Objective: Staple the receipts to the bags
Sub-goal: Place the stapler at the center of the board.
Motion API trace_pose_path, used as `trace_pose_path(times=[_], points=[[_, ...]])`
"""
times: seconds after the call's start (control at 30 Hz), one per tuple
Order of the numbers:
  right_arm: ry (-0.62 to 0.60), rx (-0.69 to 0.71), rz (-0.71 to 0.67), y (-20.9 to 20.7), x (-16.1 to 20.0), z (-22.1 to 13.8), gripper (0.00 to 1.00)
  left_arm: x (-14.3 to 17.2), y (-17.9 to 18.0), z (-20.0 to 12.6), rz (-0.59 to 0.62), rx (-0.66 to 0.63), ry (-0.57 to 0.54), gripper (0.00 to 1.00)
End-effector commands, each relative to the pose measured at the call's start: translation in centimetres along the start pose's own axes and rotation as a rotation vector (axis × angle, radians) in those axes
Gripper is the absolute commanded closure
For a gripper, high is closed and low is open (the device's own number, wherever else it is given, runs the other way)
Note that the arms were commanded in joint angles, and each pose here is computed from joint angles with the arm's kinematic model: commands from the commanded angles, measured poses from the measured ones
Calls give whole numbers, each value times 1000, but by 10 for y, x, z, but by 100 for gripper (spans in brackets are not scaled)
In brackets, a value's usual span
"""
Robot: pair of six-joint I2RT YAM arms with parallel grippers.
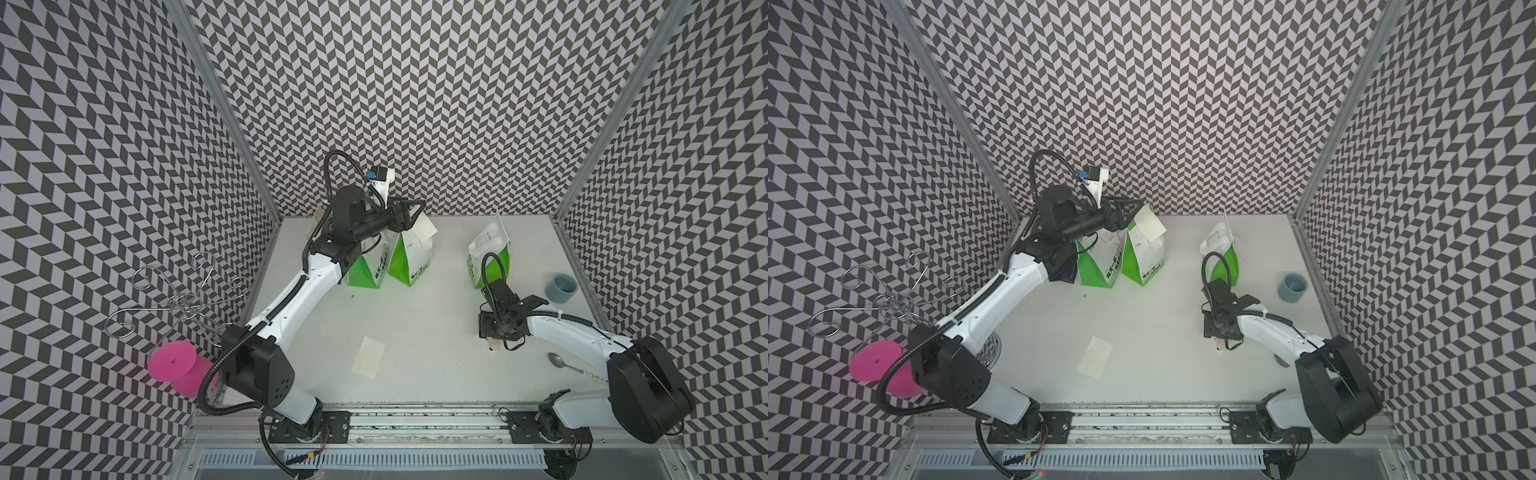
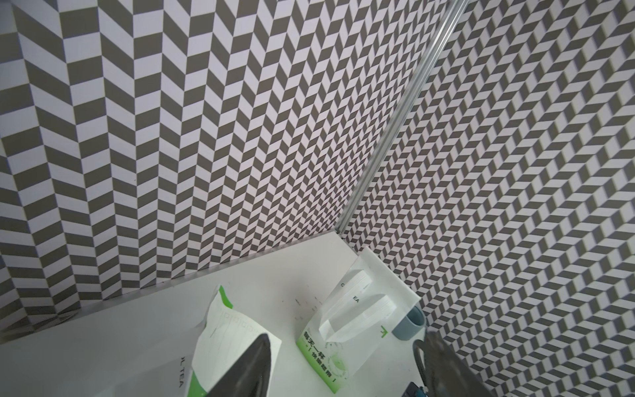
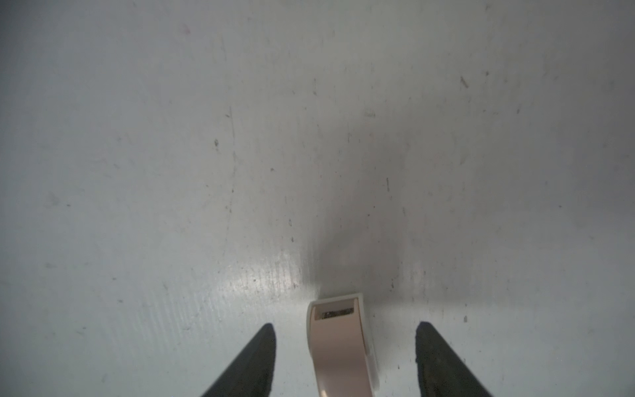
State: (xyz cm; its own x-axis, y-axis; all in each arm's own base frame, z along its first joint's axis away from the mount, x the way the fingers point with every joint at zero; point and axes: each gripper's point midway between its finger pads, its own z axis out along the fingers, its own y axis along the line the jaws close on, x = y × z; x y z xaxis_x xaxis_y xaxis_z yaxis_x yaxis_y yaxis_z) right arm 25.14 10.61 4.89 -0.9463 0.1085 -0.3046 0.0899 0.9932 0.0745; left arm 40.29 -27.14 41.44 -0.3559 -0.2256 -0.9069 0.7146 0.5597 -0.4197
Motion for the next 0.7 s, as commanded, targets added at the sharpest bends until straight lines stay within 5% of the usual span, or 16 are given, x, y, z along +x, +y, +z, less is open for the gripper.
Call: trace_pose_path(times=[0.0,0.17,0.3,0.43,0.67], points=[[-196,-65,45,8,-40,-41,27,-18,-34,-27,-19,92,-62,29],[-594,-149,110,8,-107,-154,16,0,-52,-69,-27,94,-99,27],[-829,-190,169,-3,-161,-240,5,26,-55,-100,-63,80,-119,15],[-900,-199,186,-5,-207,-264,5,41,-58,-119,-76,72,-121,15],[-845,-224,150,11,-256,-221,8,69,-51,-128,-76,43,-64,15]])
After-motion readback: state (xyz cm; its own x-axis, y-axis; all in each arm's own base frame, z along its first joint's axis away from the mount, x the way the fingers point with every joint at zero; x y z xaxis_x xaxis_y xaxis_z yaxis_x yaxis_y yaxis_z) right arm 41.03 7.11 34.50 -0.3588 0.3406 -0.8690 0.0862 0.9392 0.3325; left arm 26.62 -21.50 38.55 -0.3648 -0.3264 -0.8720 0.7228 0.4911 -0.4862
